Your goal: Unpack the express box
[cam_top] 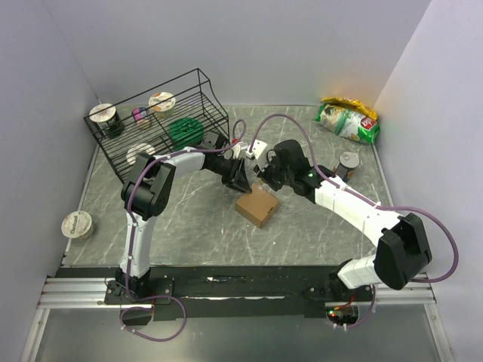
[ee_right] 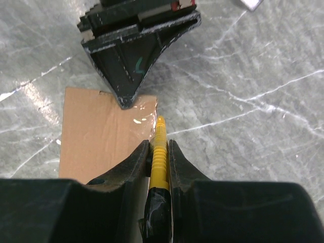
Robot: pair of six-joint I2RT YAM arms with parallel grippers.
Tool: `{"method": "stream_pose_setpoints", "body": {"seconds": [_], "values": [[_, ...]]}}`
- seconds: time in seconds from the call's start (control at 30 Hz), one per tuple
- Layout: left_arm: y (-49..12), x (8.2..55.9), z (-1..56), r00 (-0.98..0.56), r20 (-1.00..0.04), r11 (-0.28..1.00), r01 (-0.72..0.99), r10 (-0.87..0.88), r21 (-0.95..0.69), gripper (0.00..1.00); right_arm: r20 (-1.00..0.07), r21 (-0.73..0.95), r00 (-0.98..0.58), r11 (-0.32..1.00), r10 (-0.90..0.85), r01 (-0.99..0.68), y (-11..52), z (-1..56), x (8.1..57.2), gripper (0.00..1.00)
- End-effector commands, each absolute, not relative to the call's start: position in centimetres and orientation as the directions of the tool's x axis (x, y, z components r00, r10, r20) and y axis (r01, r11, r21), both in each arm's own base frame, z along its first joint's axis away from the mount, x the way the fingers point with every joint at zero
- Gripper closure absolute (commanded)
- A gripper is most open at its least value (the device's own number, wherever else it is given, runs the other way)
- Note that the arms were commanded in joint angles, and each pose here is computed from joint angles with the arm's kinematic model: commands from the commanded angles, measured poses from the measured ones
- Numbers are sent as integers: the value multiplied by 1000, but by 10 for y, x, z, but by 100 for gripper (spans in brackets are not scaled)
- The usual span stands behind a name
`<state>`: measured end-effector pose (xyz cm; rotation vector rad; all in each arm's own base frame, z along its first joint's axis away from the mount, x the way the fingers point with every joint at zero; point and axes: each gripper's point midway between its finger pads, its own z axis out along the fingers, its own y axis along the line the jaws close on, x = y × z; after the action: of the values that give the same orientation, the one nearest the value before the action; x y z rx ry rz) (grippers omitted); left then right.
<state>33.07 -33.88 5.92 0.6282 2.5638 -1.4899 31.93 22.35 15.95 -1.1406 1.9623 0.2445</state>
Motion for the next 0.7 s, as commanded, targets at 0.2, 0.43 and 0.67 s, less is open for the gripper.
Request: {"method": "stream_pose_setpoints", "body": {"seconds": [0.2,0.43,0.67], "values": [[-323,327,9,-918,-235,570,383,319,-727,66,-769,-244,-195,561,-609,-791,235,177,325,100],[-324,328,8,-919,-233,571,383,319,-726,66,-774,-233,-199,563,-601,-793,238,179,324,100],[-323,327,9,-919,-232,572,381,318,-726,67,-783,-243,-187,568,-594,-786,245,180,327,100]]}}
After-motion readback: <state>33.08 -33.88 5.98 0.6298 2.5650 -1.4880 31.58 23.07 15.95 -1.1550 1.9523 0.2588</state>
